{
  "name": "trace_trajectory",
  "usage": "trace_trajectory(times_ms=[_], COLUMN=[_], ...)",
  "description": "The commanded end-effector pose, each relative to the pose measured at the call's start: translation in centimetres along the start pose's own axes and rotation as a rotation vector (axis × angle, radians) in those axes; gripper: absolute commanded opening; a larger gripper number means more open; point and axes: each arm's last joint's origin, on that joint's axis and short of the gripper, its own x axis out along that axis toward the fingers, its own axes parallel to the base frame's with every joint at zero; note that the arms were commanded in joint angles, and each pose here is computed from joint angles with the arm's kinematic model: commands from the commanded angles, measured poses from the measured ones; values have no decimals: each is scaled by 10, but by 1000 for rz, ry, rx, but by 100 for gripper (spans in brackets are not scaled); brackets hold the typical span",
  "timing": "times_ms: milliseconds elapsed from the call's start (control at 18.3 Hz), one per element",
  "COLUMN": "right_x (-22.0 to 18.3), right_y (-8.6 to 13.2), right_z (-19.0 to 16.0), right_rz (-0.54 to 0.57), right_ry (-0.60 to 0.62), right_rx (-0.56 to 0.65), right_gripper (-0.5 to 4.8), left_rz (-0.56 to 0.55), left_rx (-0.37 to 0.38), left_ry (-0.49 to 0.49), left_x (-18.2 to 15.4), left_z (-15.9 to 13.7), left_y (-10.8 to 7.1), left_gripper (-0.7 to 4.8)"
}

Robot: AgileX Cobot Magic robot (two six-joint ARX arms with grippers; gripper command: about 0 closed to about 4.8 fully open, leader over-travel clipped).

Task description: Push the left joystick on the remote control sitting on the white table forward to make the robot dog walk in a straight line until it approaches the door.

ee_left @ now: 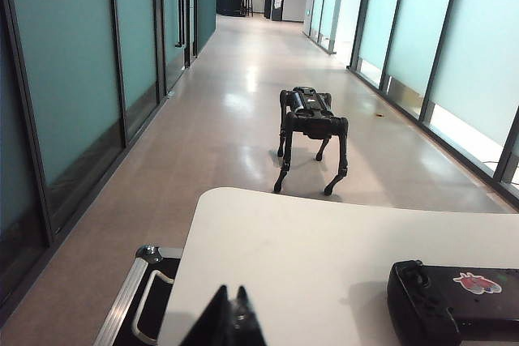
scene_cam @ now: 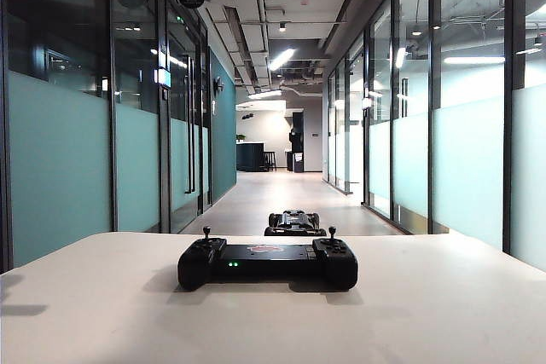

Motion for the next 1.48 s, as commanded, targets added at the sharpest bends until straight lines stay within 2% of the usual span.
trace_trajectory(times_ms=[55,1038,1476], right_x=[0,0,-5], right_y=[0,0,0], right_z=[-2,0,28], right_rz=[1,1,0], right_ry=[-8,-25,-123], right_rx=[4,6,13], right_gripper=[-6,-6,-6], left_rz=[-4,15,33], left_rx=[3,1,-1], left_ry=[-15,-54,-64], left_x=[0,0,-1], left_z=[2,6,8], left_y=[0,0,1], left_gripper=[-5,-5,-5])
